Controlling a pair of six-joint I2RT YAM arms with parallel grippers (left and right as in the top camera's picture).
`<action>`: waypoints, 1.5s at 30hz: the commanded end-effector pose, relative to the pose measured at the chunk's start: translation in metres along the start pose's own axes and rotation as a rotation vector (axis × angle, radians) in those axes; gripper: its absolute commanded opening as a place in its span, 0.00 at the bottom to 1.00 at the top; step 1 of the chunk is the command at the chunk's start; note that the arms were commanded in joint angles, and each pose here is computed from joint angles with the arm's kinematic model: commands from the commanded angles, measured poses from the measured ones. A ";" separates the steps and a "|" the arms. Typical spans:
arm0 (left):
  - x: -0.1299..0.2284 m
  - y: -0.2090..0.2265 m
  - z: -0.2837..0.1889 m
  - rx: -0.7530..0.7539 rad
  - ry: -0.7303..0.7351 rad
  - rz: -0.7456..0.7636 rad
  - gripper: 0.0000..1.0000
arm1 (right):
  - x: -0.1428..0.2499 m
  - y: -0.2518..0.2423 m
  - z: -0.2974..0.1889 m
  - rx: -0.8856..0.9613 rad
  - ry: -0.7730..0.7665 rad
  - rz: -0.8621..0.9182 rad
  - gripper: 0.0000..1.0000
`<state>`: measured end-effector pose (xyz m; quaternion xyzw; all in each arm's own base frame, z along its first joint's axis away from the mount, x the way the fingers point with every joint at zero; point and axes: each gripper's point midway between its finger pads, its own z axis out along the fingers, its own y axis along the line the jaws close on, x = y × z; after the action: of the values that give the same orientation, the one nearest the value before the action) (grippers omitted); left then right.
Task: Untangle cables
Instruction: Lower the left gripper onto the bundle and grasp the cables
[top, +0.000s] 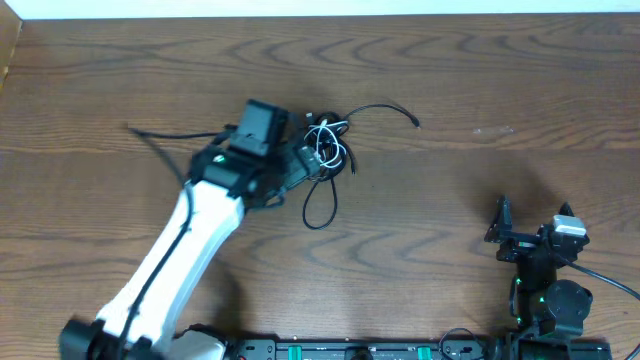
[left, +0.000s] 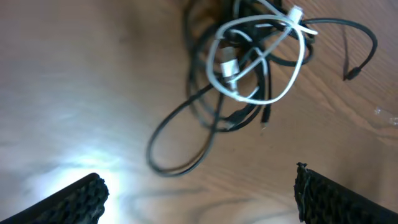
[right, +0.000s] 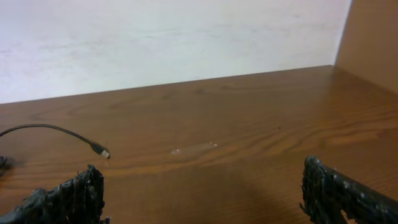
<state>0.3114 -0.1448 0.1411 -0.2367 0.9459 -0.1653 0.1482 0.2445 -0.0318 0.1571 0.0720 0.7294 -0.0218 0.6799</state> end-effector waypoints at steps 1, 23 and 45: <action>-0.006 -0.007 0.018 -0.023 -0.016 0.001 0.97 | 0.000 0.001 0.000 -0.002 -0.001 -0.013 0.99; 0.011 0.031 0.120 -0.230 0.122 -0.071 0.08 | 0.000 0.001 0.000 -0.002 -0.001 -0.013 0.99; 0.054 0.072 0.096 -0.394 0.331 0.020 0.08 | 0.000 0.001 0.000 -0.002 -0.001 -0.013 0.99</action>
<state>0.2697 -0.1334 0.0102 -0.2308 0.9713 -0.0082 -0.0571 0.2444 -0.0319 0.1571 0.0720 0.7294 -0.0221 0.6799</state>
